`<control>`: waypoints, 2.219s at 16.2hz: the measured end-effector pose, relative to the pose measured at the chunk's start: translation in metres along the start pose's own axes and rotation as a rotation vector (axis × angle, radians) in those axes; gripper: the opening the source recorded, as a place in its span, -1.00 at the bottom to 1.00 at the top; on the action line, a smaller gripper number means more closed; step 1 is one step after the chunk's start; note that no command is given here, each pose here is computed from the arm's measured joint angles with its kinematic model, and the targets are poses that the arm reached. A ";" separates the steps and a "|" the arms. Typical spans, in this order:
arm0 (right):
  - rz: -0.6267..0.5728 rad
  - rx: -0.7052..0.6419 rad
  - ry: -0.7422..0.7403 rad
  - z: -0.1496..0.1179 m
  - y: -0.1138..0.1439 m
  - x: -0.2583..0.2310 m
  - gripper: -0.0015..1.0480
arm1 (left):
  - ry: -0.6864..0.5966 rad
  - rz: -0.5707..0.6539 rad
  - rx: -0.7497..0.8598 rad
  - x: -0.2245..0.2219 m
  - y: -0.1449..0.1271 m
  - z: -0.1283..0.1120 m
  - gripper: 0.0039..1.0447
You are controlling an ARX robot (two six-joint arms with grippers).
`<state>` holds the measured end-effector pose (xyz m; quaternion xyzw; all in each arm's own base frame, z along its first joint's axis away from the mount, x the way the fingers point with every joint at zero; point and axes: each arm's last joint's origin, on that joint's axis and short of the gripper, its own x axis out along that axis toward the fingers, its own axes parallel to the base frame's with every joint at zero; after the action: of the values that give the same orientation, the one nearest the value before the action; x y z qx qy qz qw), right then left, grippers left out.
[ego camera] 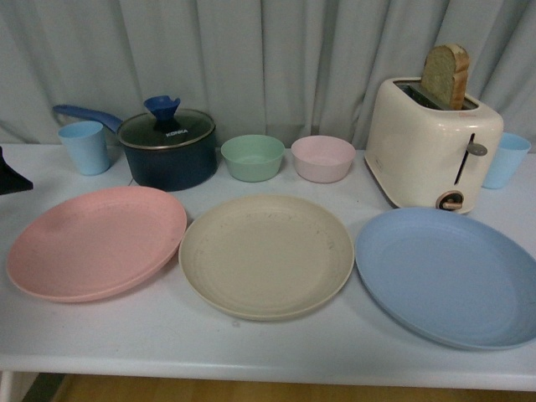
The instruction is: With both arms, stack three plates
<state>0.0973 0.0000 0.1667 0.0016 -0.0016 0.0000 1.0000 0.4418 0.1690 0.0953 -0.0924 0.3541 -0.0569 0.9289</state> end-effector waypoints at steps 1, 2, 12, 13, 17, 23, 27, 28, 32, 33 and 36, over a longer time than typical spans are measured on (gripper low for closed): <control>0.000 0.000 0.000 0.000 0.000 0.000 0.87 | 0.014 -0.011 0.016 0.005 -0.001 -0.005 0.88; 0.000 0.000 0.000 0.000 0.000 0.000 0.87 | 0.025 -0.014 0.034 0.009 -0.002 -0.011 0.88; 0.000 0.000 0.000 0.000 0.000 0.000 0.87 | 0.116 -0.004 0.127 0.025 -0.014 -0.046 0.15; 0.000 0.000 0.000 0.000 0.000 0.000 0.87 | 0.119 -0.009 0.129 0.025 -0.015 -0.047 -0.05; 0.000 0.000 0.000 0.000 0.000 0.000 0.87 | 0.100 -0.019 0.126 0.022 -0.016 -0.042 -0.87; 0.000 0.000 0.000 0.000 0.000 0.000 0.87 | 0.014 0.078 0.104 -0.040 0.001 -0.017 -0.95; 0.000 0.000 0.000 0.000 0.000 0.000 0.87 | -0.132 -0.010 0.225 -0.071 -0.059 0.023 -0.95; 0.000 0.000 0.000 0.000 0.000 0.000 0.87 | -0.158 -0.054 0.250 -0.072 -0.080 0.030 -0.95; 0.000 0.000 0.000 0.000 0.000 0.000 0.87 | -0.147 -0.206 0.319 -0.049 -0.161 0.026 -0.95; 0.000 0.000 0.000 0.000 0.000 0.000 0.87 | -0.139 -0.225 0.321 -0.042 -0.172 0.023 -0.95; 0.000 0.000 0.000 0.000 0.000 0.000 0.87 | -0.080 -0.253 0.295 -0.013 -0.194 0.002 -0.95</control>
<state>0.0973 0.0000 0.1668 0.0016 -0.0018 0.0000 1.0000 0.4256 -0.0177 0.1463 -0.0012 0.2904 -0.2208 0.9311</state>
